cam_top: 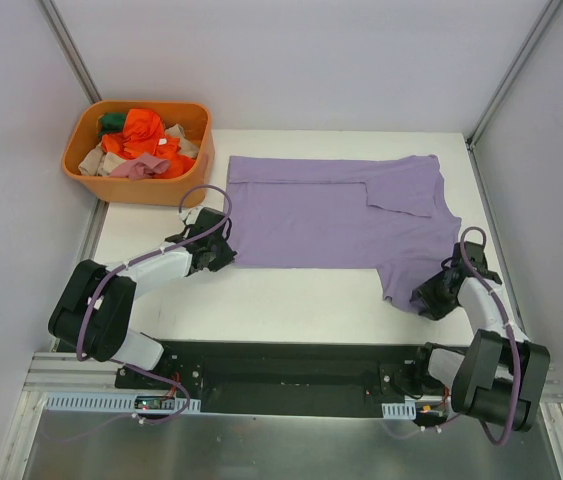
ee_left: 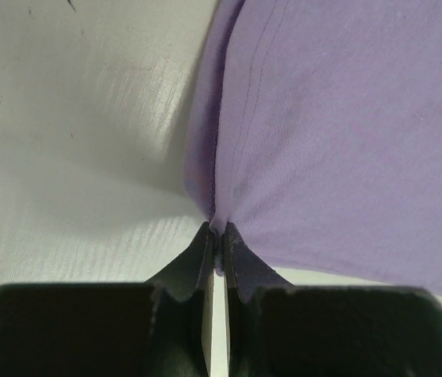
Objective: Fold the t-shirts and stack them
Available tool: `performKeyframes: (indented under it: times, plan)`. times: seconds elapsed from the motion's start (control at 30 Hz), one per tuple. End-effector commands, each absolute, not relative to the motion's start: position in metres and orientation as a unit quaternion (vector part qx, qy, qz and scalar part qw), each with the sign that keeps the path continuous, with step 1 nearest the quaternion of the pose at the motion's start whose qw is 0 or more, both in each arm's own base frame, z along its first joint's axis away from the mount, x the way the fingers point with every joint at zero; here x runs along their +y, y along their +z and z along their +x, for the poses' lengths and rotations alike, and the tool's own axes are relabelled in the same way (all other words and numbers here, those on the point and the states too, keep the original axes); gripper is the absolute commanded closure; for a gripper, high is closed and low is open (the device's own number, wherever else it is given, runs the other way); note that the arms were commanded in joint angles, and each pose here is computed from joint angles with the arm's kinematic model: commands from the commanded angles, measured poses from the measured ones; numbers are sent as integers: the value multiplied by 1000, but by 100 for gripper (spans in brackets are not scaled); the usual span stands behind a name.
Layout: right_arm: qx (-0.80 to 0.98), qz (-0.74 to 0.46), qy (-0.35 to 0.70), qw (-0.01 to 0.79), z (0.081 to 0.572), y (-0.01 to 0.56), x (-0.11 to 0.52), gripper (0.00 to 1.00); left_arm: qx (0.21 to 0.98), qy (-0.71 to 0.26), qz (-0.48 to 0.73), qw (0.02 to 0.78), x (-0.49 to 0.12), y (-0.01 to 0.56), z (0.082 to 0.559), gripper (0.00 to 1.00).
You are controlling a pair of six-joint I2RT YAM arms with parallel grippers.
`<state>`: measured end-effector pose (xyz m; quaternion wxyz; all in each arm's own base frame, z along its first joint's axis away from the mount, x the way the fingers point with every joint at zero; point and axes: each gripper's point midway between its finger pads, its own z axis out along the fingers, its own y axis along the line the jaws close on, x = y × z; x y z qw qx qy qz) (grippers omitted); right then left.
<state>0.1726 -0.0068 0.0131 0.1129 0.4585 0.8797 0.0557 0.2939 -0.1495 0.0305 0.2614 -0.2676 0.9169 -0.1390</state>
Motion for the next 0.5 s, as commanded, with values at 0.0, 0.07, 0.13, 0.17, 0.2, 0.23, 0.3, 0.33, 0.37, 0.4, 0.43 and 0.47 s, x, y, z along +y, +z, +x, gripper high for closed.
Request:
performKeyframes:
  times: [0.0, 0.07, 0.13, 0.17, 0.2, 0.23, 0.3, 0.33, 0.37, 0.4, 0.43, 0.47]
  plan:
    - [869, 462, 3, 176, 200, -4, -38, 55, 918, -139, -259, 265, -148, 36, 293, 100]
    - [871, 460, 3, 172, 202, -6, -38, 62, 918, -138, -258, 267, -147, 36, 293, 100]
    - [873, 458, 6, 168, 204, -7, -37, 78, 917, -139, -258, 270, -147, 38, 294, 100]
    - [874, 455, 9, 169, 205, -7, -37, 86, 918, -137, -257, 270, -146, 38, 293, 100]
    - [876, 450, 12, 172, 207, -5, -36, 91, 917, -140, -259, 271, -146, 39, 293, 100]
    - [877, 448, 16, 174, 207, -3, -35, 94, 917, -141, -259, 270, -146, 39, 292, 100]
    - [875, 445, 27, 188, 207, 5, -33, 99, 916, -145, -261, 268, -147, 40, 289, 100]
    - [873, 446, 31, 194, 205, 8, -32, 99, 916, -147, -260, 269, -147, 41, 289, 100]
    - [870, 448, 35, 202, 204, 13, -31, 99, 916, -149, -260, 266, -147, 40, 287, 100]
    - [867, 450, 38, 211, 202, 17, -32, 99, 917, -150, -260, 263, -148, 40, 286, 100]
    - [865, 452, 38, 214, 198, 21, -32, 99, 918, -152, -259, 260, -149, 40, 284, 100]
    - [864, 450, 59, 219, 198, 27, -26, 99, 919, -156, -258, 254, -150, 40, 281, 100]
